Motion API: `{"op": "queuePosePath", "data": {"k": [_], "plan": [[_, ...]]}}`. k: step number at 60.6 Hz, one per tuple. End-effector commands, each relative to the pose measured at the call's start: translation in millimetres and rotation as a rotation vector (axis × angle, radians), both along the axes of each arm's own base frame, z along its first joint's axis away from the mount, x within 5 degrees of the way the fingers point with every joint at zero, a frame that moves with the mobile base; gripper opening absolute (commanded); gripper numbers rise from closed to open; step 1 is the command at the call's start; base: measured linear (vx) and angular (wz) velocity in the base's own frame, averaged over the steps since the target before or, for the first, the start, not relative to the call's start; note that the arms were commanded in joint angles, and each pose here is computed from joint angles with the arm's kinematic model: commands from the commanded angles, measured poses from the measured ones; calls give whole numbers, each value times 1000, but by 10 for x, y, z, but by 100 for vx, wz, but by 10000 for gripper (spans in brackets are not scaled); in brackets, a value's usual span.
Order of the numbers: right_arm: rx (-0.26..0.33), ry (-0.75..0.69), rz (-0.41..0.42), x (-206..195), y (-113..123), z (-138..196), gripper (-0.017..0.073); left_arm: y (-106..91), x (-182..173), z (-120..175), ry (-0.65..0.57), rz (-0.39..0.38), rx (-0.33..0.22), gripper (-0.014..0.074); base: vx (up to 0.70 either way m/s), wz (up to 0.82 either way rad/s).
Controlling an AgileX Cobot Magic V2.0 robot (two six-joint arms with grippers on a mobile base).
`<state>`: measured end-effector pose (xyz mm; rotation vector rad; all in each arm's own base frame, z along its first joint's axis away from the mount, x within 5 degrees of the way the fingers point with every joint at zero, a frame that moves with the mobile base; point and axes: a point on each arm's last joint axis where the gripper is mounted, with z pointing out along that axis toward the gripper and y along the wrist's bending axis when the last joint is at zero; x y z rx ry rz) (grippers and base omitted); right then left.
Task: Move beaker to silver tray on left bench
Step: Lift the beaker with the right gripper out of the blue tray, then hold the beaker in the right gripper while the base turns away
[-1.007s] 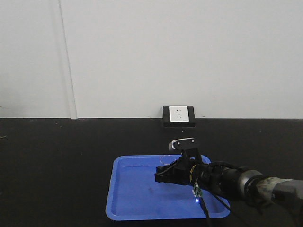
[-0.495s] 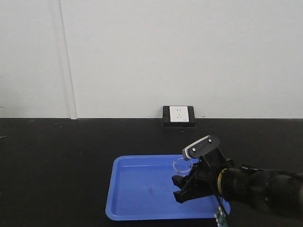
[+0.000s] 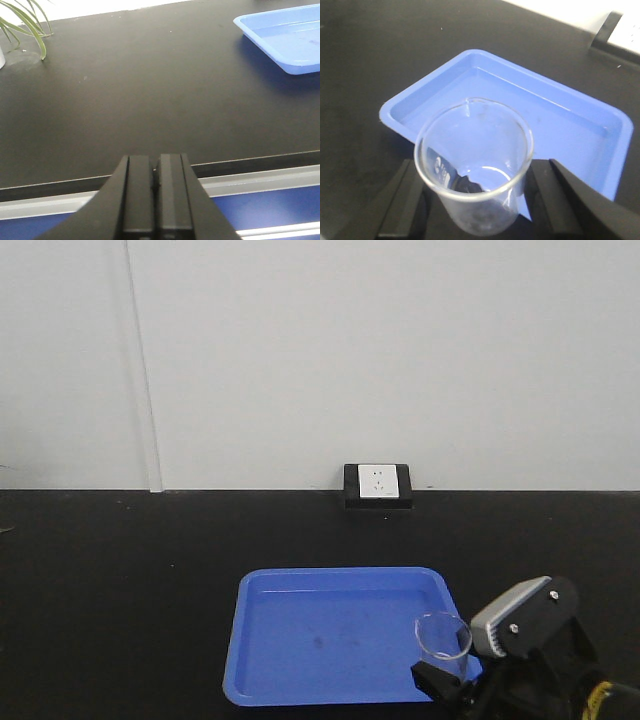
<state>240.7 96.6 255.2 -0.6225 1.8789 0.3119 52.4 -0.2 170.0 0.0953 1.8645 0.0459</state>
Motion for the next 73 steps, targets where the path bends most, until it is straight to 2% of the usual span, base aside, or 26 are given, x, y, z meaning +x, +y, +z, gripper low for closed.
{"op": "queuePosePath", "data": {"k": [1,10,37,49,73], "plan": [[52,-120,29,-189,-34,227,-14,-7,17,3,-62,-8,-7,1,0,0],[84,-187,20,-504,-134,306,-14,-7,17,3,-62,-8,-7,1,0,0],[128,-371,-16,-1230,-392,347,-14,-7,17,3,-62,-8,-7,1,0,0],[134,-411,-36,-1355,-450,347,-13,-7,17,3,-62,-8,-7,1,0,0],[136,-416,-36,-1363,-452,353,-14,-7,17,3,-62,-8,-7,1,0,0]]}}
